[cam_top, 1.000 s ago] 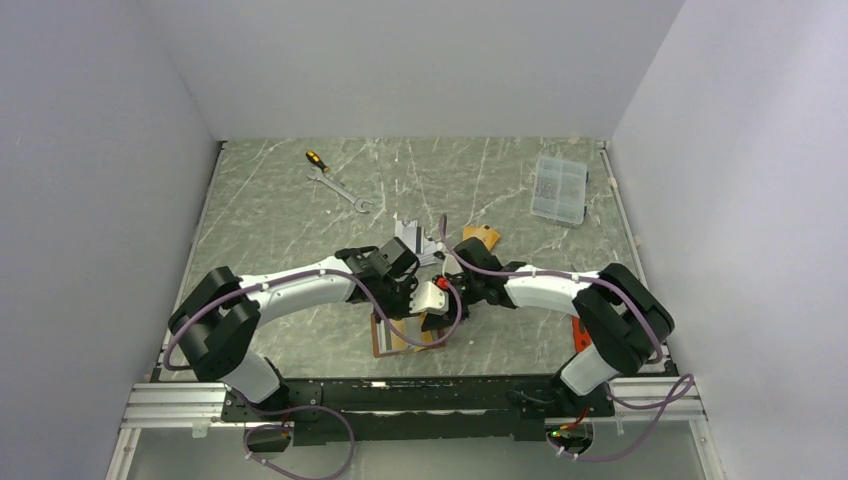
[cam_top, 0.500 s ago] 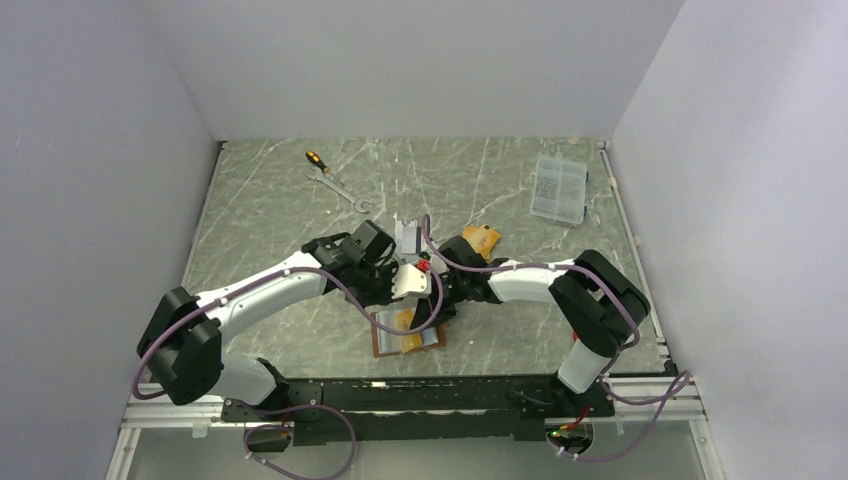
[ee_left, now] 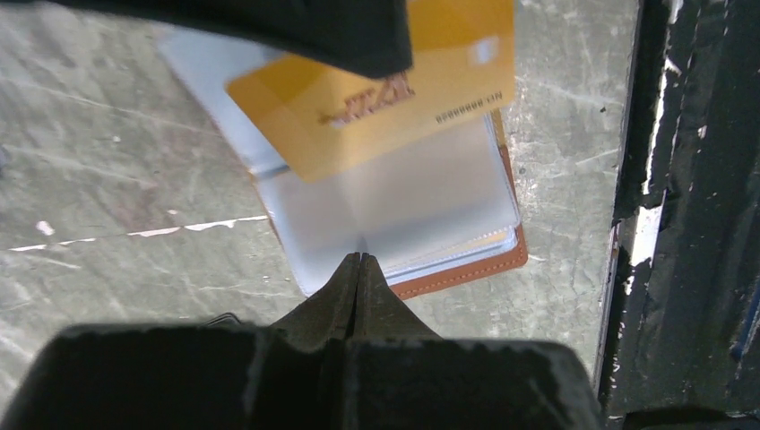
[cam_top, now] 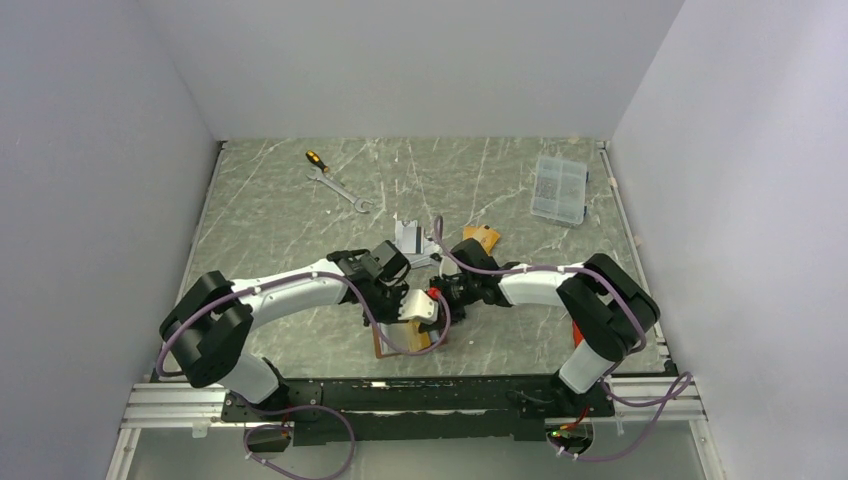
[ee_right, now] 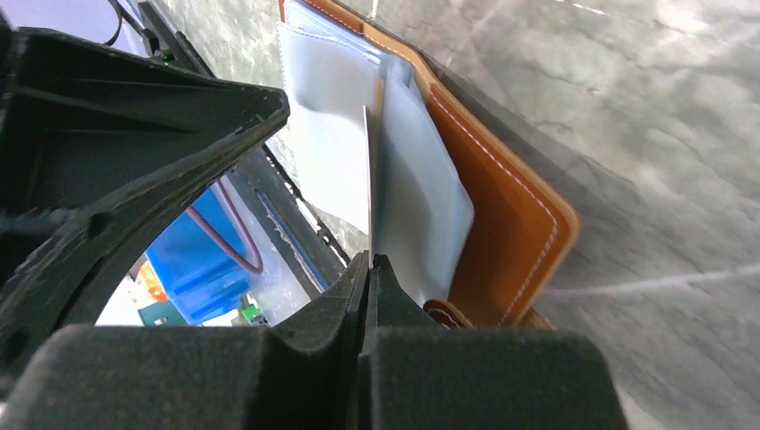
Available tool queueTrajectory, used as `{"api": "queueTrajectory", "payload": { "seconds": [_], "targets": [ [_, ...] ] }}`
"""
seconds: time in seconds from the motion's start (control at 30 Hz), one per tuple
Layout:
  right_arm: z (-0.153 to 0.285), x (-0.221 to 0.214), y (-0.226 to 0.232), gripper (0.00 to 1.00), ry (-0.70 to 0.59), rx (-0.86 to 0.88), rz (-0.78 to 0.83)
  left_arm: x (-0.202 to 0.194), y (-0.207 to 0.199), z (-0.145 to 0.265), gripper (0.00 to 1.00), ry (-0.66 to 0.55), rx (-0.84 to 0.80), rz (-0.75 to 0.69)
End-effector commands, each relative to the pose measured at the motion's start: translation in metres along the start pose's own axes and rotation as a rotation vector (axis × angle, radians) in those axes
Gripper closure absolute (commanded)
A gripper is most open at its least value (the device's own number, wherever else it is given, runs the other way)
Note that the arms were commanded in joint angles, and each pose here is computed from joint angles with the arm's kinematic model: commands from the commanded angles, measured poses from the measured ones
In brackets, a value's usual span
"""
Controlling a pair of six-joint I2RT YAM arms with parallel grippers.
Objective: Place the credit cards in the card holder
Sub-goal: Insert the credit card into the card holder.
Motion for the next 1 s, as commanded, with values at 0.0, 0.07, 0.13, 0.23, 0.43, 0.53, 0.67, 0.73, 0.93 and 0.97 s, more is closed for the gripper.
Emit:
{"api": "queueTrajectory", "payload": {
  "seconds": [0.0,0.07,0.13,0.23,0.43,0.53,0.67,0.73,0.93,0.97],
  "targets": [
    [0.011,0.007,0.001,1.00,-0.046,0.038,0.028,-0.006,-0.004,-0.009,1.00,0.027,0.021,-0.060],
    [0.012,0.008,0.000,1.00,-0.046,0.044,0.022,-0.008,-0.009,-0.013,1.00,0.046,0.021,-0.084],
    [0.011,0.009,0.001,1.00,-0.046,0.054,0.023,-0.009,-0.011,-0.017,1.00,0.069,0.019,-0.097],
    [0.010,0.009,0.005,1.00,-0.039,0.076,0.022,-0.009,-0.011,-0.020,1.00,0.084,0.028,-0.114],
    [0.023,0.021,0.010,1.00,-0.114,0.061,0.051,-0.016,-0.012,-0.020,1.00,0.120,0.046,-0.136],
    [0.022,0.026,0.004,1.00,-0.147,0.013,0.046,-0.018,-0.013,-0.019,1.00,0.130,0.046,-0.136],
    [0.023,0.029,-0.001,1.00,-0.207,-0.011,0.036,-0.017,-0.014,-0.017,1.00,0.125,0.041,-0.123],
    [0.023,0.028,-0.004,1.00,-0.227,-0.018,0.025,-0.016,-0.015,-0.017,1.00,0.119,0.038,-0.119],
    [0.020,0.025,-0.009,1.00,-0.266,-0.013,0.004,-0.013,-0.016,-0.015,1.00,0.124,0.038,-0.112],
    [0.019,0.023,-0.008,1.00,-0.262,-0.009,0.003,-0.013,-0.015,-0.015,1.00,0.129,0.040,-0.112]
  ]
}}
Point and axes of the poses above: each gripper's point midway between its finger pads, its own z axis back along the fingers, its own y axis along the line the jaws close on, x = y × z, the point moved 5 cm from there along z, back along the fingers, and after that the axes turned 10 degrees about -z, right-handed, at the moved point
